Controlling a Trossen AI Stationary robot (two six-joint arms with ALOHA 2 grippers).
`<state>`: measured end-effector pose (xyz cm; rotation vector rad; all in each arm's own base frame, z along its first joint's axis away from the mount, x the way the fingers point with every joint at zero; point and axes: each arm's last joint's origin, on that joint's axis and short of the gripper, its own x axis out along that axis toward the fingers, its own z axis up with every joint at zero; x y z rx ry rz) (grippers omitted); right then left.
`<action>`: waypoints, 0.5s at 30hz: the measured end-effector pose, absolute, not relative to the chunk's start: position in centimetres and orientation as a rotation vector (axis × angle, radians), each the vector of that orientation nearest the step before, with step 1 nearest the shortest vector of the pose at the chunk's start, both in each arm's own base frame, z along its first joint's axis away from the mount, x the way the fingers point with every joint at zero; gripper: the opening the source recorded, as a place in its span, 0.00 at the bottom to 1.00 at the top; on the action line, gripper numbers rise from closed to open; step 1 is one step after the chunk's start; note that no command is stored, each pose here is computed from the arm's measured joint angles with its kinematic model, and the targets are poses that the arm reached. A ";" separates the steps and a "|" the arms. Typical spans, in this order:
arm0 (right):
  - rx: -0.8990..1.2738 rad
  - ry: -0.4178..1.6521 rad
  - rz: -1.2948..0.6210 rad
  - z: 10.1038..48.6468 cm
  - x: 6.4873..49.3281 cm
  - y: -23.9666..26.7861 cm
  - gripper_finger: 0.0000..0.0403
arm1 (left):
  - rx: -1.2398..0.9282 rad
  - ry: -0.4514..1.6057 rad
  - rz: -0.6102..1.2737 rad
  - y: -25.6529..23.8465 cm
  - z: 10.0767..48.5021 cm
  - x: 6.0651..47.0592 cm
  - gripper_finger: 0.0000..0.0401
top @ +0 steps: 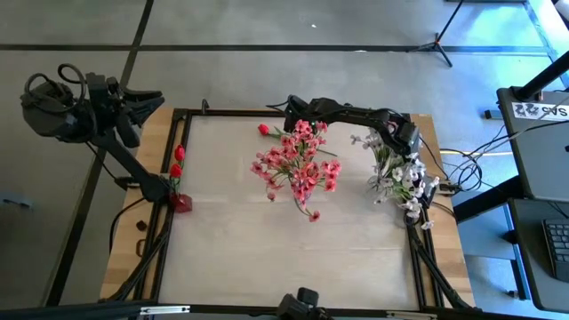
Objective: Sort flowers into vase by color
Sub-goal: Put the red flower into the red vase
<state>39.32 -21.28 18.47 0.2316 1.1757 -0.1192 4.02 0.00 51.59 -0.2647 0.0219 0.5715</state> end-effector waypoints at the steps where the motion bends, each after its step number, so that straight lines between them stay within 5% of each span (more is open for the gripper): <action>1: 0.232 1.176 -0.120 18.5 39.3 -21.3 0.40 | -0.265 0.022 0.571 0.0 51.6 4.0 0.26; 15: 0.202 1.272 -0.176 16.0 38.2 -20.9 0.40 | -0.255 0.025 0.573 0.2 51.5 3.9 0.26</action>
